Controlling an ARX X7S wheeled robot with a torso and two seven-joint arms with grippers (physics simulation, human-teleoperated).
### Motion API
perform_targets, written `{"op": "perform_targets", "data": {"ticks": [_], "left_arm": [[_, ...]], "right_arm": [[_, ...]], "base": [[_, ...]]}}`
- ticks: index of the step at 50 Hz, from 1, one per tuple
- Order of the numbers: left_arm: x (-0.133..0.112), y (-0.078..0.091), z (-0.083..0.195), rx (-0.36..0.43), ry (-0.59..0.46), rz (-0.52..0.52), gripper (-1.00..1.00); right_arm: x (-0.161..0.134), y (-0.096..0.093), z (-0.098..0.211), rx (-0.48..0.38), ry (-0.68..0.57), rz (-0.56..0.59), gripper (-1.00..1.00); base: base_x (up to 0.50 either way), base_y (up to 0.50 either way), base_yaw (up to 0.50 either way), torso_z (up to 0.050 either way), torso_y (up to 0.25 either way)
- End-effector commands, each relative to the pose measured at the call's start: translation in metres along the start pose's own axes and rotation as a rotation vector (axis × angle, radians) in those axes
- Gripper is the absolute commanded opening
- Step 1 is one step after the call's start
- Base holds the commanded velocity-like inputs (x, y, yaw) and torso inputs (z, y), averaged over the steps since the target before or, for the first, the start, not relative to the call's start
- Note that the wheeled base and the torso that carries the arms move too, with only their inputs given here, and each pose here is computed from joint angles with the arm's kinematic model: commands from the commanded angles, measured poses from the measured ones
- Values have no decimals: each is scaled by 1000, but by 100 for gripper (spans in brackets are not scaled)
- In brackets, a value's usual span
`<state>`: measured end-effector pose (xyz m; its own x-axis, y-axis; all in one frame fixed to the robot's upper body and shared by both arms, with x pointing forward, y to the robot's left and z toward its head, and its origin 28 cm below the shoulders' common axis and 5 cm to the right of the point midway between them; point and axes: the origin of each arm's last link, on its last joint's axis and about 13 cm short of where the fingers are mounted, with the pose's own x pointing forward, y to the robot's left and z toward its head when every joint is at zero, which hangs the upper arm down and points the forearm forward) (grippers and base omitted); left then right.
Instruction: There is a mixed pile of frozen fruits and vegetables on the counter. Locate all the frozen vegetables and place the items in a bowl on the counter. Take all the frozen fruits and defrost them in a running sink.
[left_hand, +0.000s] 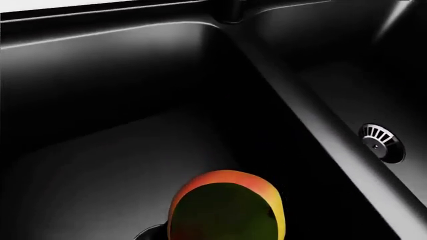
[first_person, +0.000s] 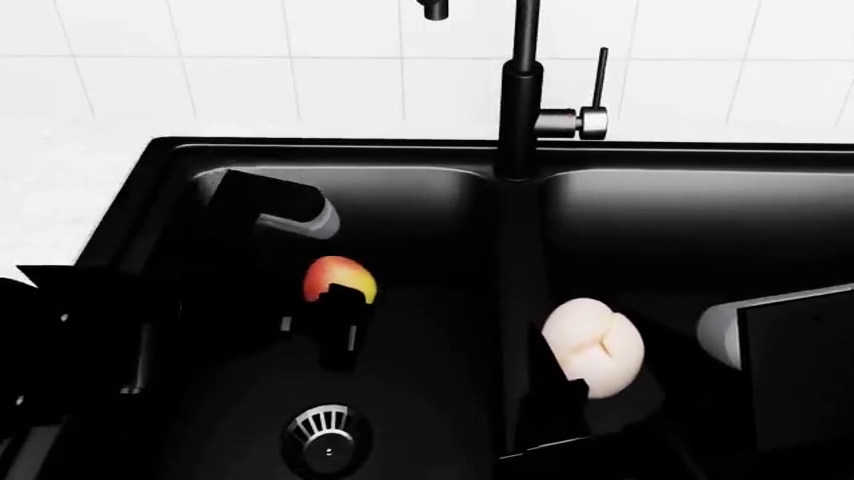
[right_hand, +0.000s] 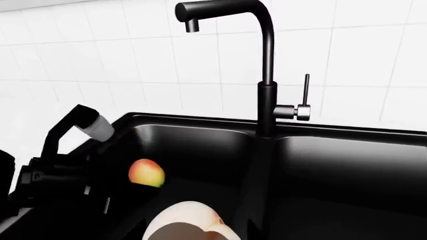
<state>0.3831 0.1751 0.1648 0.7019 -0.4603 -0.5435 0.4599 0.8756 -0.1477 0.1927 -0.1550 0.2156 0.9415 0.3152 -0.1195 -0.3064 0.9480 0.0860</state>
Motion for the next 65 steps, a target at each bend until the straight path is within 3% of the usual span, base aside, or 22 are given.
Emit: {"op": "perform_targets", "data": {"ticks": [1, 27, 28, 35, 39, 40, 41, 45, 49, 51, 53, 57, 61, 65], "left_arm": [[5, 5, 5, 10, 50, 59, -100], [12, 5, -12, 8, 120, 49, -100], [12, 5, -12, 5, 122, 48, 100], [7, 3, -10, -8, 105, 39, 100], [-17, 5, 1, -20, 2, 71, 100], [-27, 3, 4, 12, -33, 86, 100], [-38, 0, 6, 102, -61, 125, 100], [-64, -8, 3, 119, -168, 190, 100], [-82, -12, -15, 77, -270, 263, 100], [-100, -19, -12, 3, -384, 248, 100], [-115, -30, -11, 25, -442, 269, 100], [-133, -47, -15, 50, -488, 293, 100], [-149, -52, -19, 71, -512, 353, 100], [-158, -57, -18, 80, -537, 349, 100]], "right_arm": [[-2, -3, 1, 12, -23, 9, -100], [-1, -3, -5, 23, -12, 11, -100], [-1, -3, -5, 24, -11, 11, -100], [-2, -2, -5, 23, -6, 13, -100], [-2, -3, -6, 24, 1, 11, -100], [-1, -4, -4, 22, -1, 10, -100], [0, -3, -2, 25, 0, 11, -100], [4, 0, -1, 24, 6, 21, -100], [11, 5, 6, 13, 10, 48, -100], [16, 6, 10, 6, 14, 58, -100], [21, 8, 17, -2, 19, 64, -100], [29, 11, 28, -33, 25, 80, -100], [40, 17, 34, -72, 62, 127, -100], [54, 26, 37, -109, 102, 170, -100]], "base": [[0, 0, 0, 0, 0], [0, 0, 0, 0, 0], [0, 0, 0, 0, 0], [0, 0, 0, 0, 0], [0, 0, 0, 0, 0], [0, 0, 0, 0, 0], [0, 0, 0, 0, 0], [0, 0, 0, 0, 0], [0, 0, 0, 0, 0], [0, 0, 0, 0, 0], [0, 0, 0, 0, 0], [0, 0, 0, 0, 0], [0, 0, 0, 0, 0], [0, 0, 0, 0, 0]]}}
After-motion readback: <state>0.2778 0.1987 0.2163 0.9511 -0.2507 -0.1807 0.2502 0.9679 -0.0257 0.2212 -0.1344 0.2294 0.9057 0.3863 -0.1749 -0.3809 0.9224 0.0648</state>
